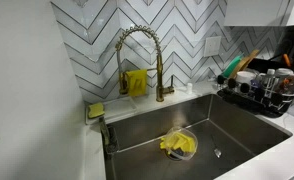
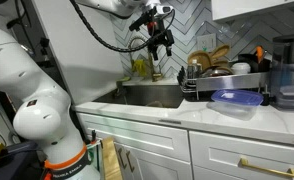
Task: Remove the lid from the lunchbox and put it in the drying rack
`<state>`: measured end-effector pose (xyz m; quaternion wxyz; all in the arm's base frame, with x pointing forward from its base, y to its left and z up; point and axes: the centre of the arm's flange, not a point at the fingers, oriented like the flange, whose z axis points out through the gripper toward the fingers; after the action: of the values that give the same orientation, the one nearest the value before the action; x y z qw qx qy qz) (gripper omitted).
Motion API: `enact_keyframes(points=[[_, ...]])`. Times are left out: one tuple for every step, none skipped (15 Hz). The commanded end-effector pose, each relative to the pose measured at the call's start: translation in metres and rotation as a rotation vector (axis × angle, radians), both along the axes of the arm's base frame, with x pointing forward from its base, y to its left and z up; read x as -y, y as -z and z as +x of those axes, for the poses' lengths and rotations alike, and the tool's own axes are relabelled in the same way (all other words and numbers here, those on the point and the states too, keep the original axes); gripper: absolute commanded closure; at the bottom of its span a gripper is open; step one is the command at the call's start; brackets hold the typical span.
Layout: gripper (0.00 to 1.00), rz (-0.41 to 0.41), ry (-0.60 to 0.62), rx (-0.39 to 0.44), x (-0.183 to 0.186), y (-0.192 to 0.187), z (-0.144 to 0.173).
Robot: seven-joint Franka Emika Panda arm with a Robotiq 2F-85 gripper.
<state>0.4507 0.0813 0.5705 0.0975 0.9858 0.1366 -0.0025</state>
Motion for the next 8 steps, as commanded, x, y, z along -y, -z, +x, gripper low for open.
enact_keyframes(points=[[0.0,0.0,0.0,0.0,0.0,0.0,0.0],[0.0,0.0,0.0,0.0,0.0,0.0,0.0],[0.0,0.0,0.0,0.0,0.0,0.0,0.0],[0.0,0.008,0.023,-0.002,0.007,0.001,0.008],[0.0,0.025,0.081,0.004,0.022,0.002,0.022],[0.0,0.035,0.123,0.013,0.038,0.002,0.031],[0.0,0.063,0.159,0.005,0.065,0.004,0.043],[0.0,0.091,0.177,0.013,0.085,0.007,0.05]])
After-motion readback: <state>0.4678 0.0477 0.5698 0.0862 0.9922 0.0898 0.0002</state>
